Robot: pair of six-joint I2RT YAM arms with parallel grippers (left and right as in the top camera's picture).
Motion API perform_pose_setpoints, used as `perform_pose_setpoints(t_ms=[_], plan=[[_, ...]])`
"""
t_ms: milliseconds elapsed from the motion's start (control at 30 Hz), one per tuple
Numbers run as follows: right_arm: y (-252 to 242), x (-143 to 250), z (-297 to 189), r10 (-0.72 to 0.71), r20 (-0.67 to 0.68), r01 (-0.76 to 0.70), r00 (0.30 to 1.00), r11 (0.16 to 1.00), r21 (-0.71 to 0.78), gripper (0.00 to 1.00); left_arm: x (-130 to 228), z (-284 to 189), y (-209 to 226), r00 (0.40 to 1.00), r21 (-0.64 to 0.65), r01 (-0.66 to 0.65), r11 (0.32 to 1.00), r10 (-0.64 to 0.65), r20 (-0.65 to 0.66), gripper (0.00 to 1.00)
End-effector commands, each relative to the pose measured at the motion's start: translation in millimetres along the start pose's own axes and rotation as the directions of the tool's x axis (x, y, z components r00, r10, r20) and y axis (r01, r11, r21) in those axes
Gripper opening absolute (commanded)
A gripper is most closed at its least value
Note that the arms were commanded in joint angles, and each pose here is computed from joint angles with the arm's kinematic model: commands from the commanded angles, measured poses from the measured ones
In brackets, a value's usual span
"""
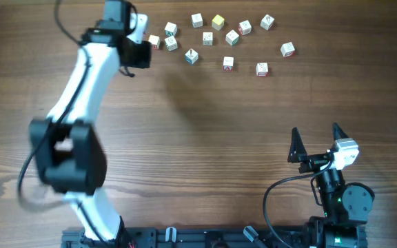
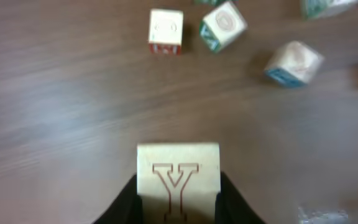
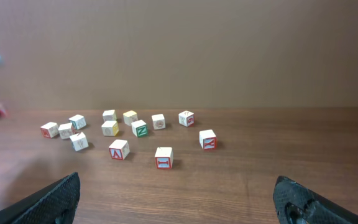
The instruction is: Form a horizontal line
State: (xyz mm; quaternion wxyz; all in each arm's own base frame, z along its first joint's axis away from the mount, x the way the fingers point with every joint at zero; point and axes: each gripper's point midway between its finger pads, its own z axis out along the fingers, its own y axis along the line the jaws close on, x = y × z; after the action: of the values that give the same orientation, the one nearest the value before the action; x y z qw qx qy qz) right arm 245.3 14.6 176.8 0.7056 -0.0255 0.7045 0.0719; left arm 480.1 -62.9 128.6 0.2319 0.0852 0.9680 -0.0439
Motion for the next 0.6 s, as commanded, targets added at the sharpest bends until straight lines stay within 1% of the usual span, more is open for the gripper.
perform_pose_setpoints(t_ms=[0, 33, 133, 267, 433, 567], plan=[[-2.6, -2.6, -0.5, 0.008, 0.013, -0.009, 1.0, 1.0, 0.014, 1.0, 8.0, -77.8, 8.9, 0.999, -0.023, 0.029, 0.999, -0.028, 0.032, 0.09], [-2.6, -2.6, -0.5, 0.009, 0.013, -0.009, 1.0, 1.0, 0.014, 1.0, 16.9, -90.7, 10.7, 0.999, -0.025, 0.042, 0.999, -0.041, 0.015, 0.05], [-2.6, -2.6, -0.5, 0.008, 0.013, -0.009, 1.0, 1.0, 0.014, 1.0, 42.6, -121.0, 13.8, 0.99, -0.026, 0.138, 0.99, -0.139, -0.038, 0.04], [-2.6, -2.6, -0.5, 0.009, 0.013, -0.009, 1.0, 1.0, 0.014, 1.0, 62.8, -142.9, 14.6, 0.986, -0.032, 0.153, 0.988, -0.154, -0.057, 0.04], [-2.6, -2.6, -0.5, 0.008, 0.013, -0.009, 1.0, 1.0, 0.014, 1.0, 87.2, -138.2, 11.5, 0.985, -0.03, 0.157, 0.987, -0.159, -0.064, 0.04], [-2.6, -2.6, -0.5, 0.008, 0.013, -0.009, 1.0, 1.0, 0.014, 1.0, 125.3, -108.7, 17.0, 0.98, -0.051, 0.163, 0.985, -0.168, -0.104, 0.04]])
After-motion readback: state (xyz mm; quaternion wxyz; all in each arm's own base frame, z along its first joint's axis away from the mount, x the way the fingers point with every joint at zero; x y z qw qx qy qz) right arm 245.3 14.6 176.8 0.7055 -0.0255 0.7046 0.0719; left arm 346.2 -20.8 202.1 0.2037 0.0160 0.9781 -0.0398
